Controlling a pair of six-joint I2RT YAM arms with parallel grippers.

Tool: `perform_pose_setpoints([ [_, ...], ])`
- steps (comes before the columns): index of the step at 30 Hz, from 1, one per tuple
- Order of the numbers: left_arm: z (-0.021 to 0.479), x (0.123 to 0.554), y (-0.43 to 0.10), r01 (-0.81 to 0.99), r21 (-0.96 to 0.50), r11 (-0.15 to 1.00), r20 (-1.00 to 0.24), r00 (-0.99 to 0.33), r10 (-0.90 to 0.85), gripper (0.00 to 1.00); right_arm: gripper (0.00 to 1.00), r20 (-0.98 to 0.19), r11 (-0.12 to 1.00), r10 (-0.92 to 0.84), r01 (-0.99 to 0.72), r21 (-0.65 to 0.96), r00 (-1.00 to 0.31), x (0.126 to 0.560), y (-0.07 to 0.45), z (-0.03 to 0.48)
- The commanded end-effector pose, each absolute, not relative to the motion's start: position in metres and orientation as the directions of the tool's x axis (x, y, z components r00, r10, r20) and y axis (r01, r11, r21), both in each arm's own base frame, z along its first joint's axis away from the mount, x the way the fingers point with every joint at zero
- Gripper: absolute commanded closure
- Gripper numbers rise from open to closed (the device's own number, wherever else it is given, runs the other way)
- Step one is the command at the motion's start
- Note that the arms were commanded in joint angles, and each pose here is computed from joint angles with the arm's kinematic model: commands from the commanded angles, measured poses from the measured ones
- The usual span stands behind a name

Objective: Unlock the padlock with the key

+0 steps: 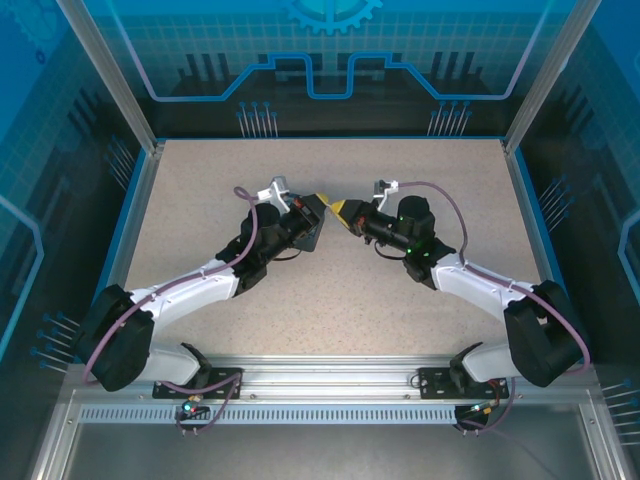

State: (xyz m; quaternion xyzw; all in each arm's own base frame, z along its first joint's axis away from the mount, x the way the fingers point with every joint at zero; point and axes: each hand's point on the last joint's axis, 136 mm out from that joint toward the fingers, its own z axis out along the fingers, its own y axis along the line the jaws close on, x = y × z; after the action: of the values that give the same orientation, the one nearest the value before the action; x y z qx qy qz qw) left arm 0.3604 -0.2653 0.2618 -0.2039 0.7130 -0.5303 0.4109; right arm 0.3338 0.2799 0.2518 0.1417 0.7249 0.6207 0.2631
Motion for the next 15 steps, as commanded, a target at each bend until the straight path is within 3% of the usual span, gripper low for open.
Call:
perform_pose_setpoints([
  [1,0.272,0.36,-0.268,0.155,-0.92,0.359,-0.379,-0.576,-0.724,1.0,1.0,-0.244,0.183,0.535,-0.171,0.968,-0.809,0.331,0.272,0.261],
  [15,0.273,0.364,-0.272,0.13,-0.914,0.385,-0.383,-0.593,-0.709,1.0,1.0,-0.308,0.212,0.434,-0.236,0.948,-0.846,0.316,0.279,0.266],
])
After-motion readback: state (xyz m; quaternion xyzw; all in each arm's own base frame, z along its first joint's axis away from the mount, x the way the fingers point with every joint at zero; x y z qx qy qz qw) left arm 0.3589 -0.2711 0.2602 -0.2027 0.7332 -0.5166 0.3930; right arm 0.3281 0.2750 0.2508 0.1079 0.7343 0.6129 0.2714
